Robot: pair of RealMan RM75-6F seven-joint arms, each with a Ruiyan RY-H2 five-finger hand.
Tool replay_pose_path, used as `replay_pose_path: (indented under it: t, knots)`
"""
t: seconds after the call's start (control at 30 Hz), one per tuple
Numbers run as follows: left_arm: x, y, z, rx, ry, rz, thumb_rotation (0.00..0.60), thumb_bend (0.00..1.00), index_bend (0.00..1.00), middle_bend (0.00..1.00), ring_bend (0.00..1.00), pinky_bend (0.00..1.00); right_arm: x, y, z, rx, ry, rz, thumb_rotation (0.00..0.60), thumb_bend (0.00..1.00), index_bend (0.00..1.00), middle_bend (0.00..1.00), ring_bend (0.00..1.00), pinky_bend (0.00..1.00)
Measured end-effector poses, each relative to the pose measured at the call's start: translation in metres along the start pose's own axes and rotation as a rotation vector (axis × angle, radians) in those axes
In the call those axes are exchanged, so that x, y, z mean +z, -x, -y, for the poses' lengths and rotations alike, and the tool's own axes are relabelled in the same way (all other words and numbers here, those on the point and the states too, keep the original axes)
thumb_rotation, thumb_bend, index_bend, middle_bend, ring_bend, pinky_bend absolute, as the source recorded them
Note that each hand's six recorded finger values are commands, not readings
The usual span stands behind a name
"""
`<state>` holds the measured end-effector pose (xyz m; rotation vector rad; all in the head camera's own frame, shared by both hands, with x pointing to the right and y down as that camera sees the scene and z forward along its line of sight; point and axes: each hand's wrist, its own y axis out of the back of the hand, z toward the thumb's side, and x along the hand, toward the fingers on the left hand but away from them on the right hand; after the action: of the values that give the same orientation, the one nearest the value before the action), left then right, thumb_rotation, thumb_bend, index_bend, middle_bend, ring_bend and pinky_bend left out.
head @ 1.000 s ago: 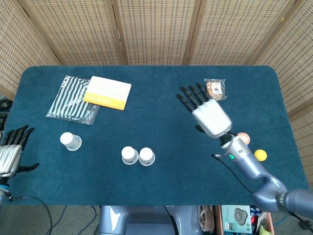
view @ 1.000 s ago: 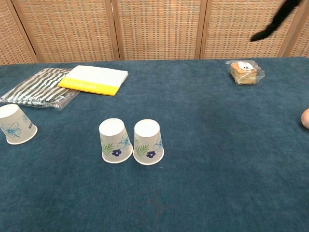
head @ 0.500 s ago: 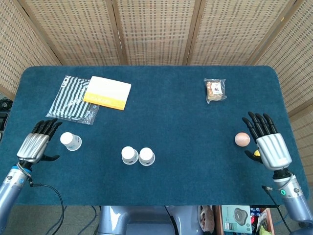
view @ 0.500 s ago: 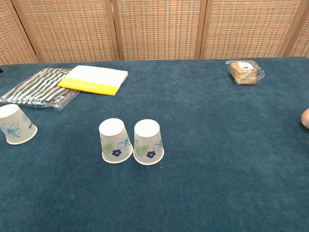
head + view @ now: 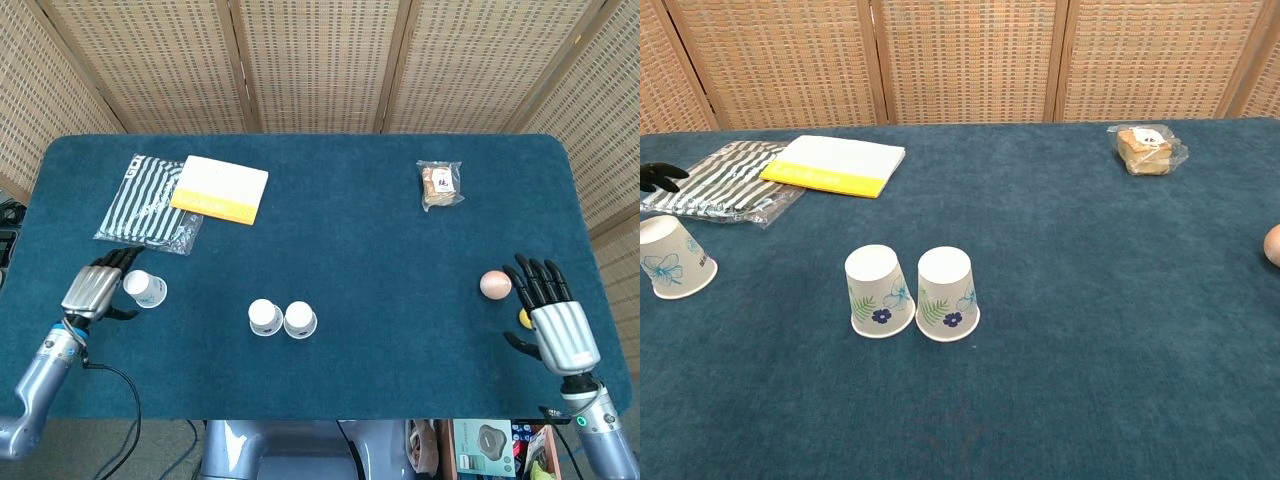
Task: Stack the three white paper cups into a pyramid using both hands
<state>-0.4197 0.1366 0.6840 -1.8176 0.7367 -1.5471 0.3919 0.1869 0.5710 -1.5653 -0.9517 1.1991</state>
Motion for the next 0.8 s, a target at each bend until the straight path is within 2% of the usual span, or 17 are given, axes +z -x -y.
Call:
replay_pose_path:
  t: [0.3, 0.5, 0.8]
  knots:
    - [0.003, -0.006, 0.003, 0.032, -0.008, -0.005, 0.6, 0.22, 0.15, 0.28, 0.26, 0.37, -0.002, 0.0, 0.0, -0.006, 0.007, 0.003, 0.6, 0.0, 0.0, 0.0, 0.0, 0.0]
    - [0.002, -0.01, 0.003, 0.053, -0.02, -0.013, 0.6, 0.32, 0.26, 0.34, 0.31, 0.42, 0.0, 0.0, -0.001, -0.013, 0.002, 0.002, 0.6, 0.0, 0.0, 0.0, 0.0, 0.0]
    - [0.006, -0.014, 0.008, 0.037, -0.003, -0.011, 0.6, 0.33, 0.29, 0.37, 0.33, 0.44, -0.001, 0.0, -0.001, -0.019, 0.002, 0.01, 0.6, 0.0, 0.0, 0.0, 0.0, 0.0]
